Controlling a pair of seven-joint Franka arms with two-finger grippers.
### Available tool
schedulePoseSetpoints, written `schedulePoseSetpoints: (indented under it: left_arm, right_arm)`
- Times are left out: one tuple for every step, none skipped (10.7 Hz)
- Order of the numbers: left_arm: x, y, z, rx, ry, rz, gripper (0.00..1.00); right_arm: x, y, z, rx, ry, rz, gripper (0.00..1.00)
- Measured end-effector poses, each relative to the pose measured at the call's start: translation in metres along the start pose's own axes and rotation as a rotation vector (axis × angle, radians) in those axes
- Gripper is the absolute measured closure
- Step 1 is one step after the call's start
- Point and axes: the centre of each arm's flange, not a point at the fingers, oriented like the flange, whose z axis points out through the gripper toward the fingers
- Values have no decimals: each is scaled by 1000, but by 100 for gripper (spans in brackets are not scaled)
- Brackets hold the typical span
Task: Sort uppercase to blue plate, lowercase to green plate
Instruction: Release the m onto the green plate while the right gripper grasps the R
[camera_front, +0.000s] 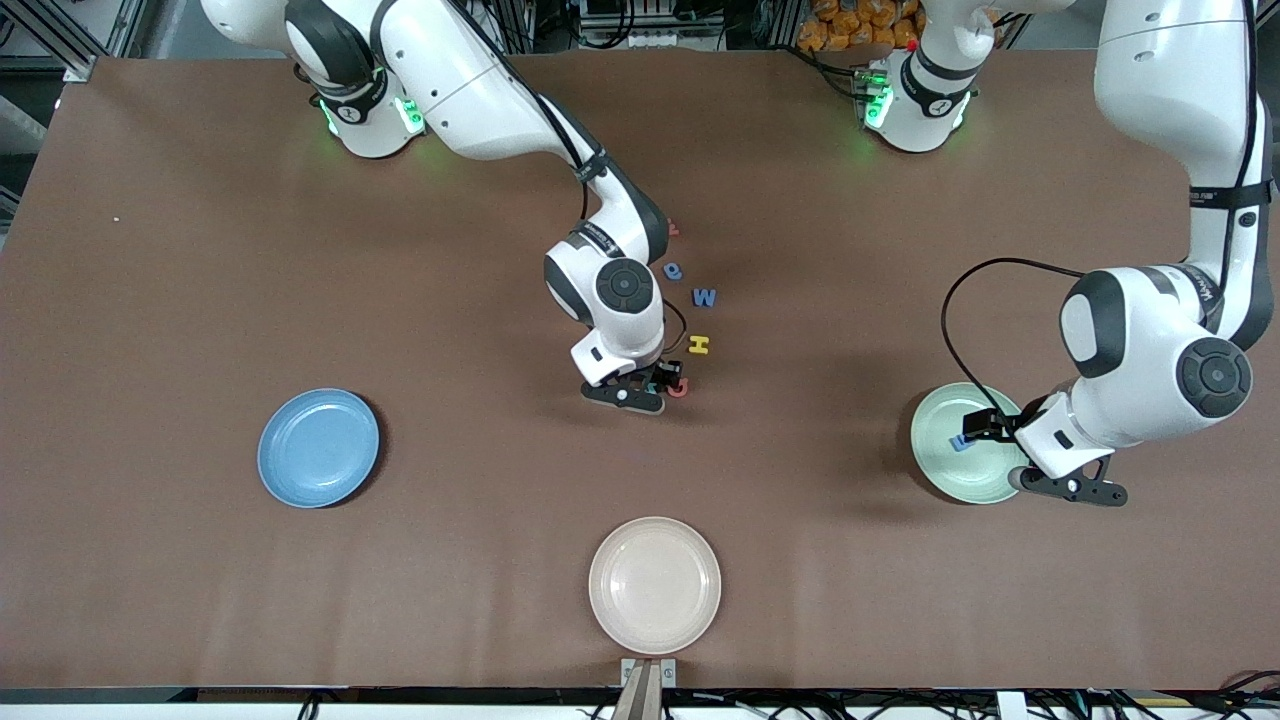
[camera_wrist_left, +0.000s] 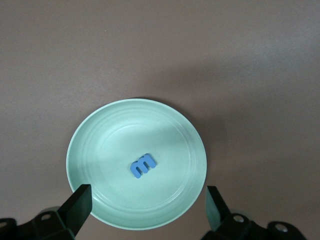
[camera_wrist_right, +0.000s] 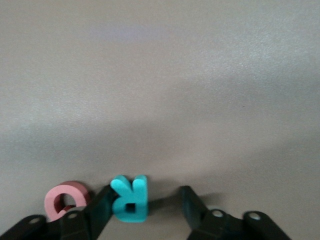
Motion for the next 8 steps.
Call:
schedulePoseSetpoints:
  left_arm:
    - [1, 1, -11, -4, -5, 3, 0]
    - [2, 3, -23, -7, -5, 6, 0]
    - [2, 4, -34, -10, -3, 8, 0]
    - [1, 5, -44, -12, -2, 9, 0]
    - [-1, 5, -50, -14, -3, 9, 0]
    - [-1, 4, -55, -14, -1, 8, 0]
    - [-2, 3, -58, -13, 3, 6, 0]
    - [-3, 2, -61, -12, 7, 4, 0]
  right_arm:
    - [0, -1, -1, 3, 1, -1, 55]
    - [0, -1, -2, 4, 2, -1, 65]
    - [0, -1, -2, 4, 2, -1, 65]
    - [0, -1, -2, 4, 2, -1, 65]
    - [0, -1, -2, 4, 2, 0, 65]
    - [1, -1, -3, 5, 3, 2, 65]
    - [3, -1, -4, 7, 6, 4, 65]
    - [6, -1, -8, 12, 10, 9, 67]
